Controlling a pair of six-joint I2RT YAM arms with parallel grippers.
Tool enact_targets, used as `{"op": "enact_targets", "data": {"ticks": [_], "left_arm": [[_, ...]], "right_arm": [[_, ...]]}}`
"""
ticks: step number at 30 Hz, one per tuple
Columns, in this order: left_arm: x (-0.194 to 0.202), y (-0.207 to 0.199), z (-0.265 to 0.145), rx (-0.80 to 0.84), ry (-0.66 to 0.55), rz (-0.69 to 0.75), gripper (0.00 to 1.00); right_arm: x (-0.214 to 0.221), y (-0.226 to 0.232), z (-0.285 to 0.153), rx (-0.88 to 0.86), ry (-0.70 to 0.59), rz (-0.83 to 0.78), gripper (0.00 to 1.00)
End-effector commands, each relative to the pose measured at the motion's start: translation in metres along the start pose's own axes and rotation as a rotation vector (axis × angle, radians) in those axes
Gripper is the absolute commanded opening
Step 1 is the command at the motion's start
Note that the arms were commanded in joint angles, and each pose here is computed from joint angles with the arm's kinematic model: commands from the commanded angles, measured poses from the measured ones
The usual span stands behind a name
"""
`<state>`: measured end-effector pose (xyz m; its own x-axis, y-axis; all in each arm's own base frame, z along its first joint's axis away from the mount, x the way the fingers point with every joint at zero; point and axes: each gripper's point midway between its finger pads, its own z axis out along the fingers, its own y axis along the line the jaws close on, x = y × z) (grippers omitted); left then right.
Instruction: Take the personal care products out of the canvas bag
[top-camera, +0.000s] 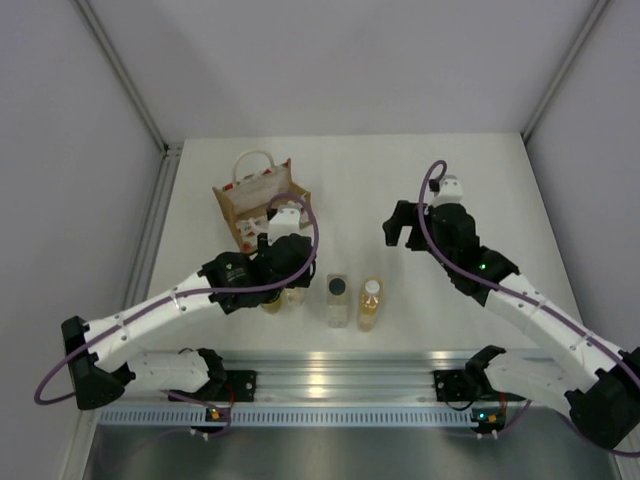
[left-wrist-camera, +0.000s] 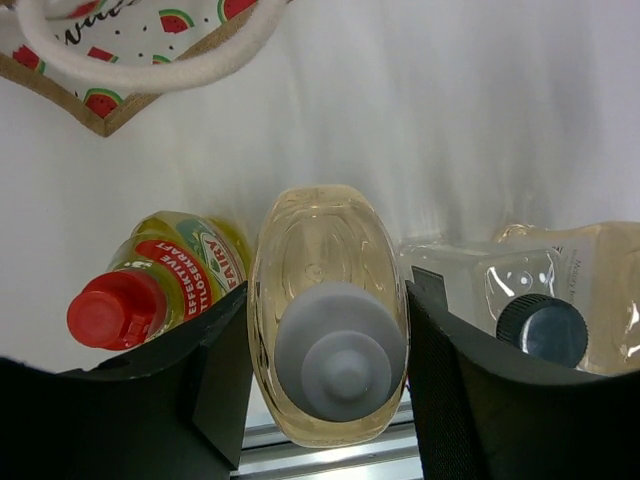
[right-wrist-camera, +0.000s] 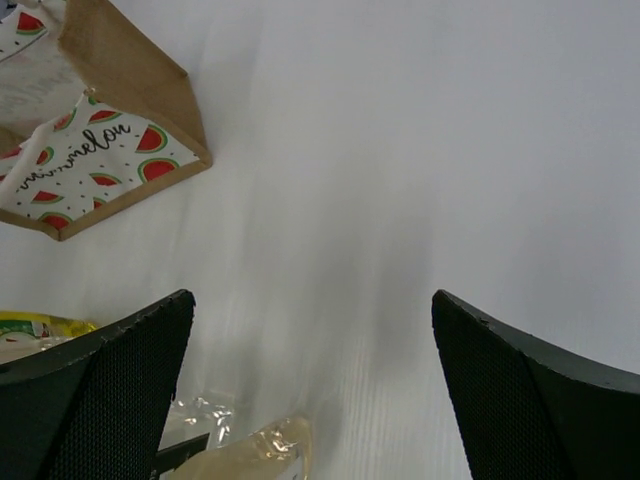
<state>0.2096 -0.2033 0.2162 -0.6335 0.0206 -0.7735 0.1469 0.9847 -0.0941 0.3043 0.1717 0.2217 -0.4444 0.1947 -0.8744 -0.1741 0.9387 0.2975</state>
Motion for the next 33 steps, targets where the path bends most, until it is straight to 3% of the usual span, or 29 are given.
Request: {"op": "enact_targets", "data": {"ticks": [1,11,21,25,26,29,32,33], "left_arm": [[-0.035,-0.018,0.006,0.028,-0.161,-0.153,0.0],[0.006,-0.021,0.04,0.012,-0.108,-0.175,0.0],[0.029,-0.018,0.049,0.009,-0.074,-0.184,0.0],[0.028,-0.024,0.047,0.027,-0.068,-0.172,0.27],[0.028,-0.024,0.047,0.029,-0.068,-0.169,0.41],[0.024,-0.023,0.043,0.038,-0.077,-0.169,0.57],[0.018,-0.021,0.038,0.043,-0.097,-0.166,0.66],[0.015,-0.021,0.036,0.047,-0.105,-0.167,0.74]], "right_arm": [[0.0,-0.003,-0.011,-0.015,-0.018,0.011,1.0],[0.013,-0.011,-0.019,-0.019,-0.013,0.0,1.0],[0.01,-0.01,-0.025,-0.03,-0.029,0.009,0.99],[0.009,-0.012,-0.025,-0.025,-0.036,0.011,1.0],[0.009,-0.013,-0.025,-0.019,-0.037,0.011,0.99],[0.007,-0.017,-0.027,0.001,-0.048,0.011,0.99],[0.005,-0.019,-0.029,0.01,-0.052,0.005,1.0],[0.004,-0.018,-0.031,0.007,-0.057,0.005,0.99]]}}
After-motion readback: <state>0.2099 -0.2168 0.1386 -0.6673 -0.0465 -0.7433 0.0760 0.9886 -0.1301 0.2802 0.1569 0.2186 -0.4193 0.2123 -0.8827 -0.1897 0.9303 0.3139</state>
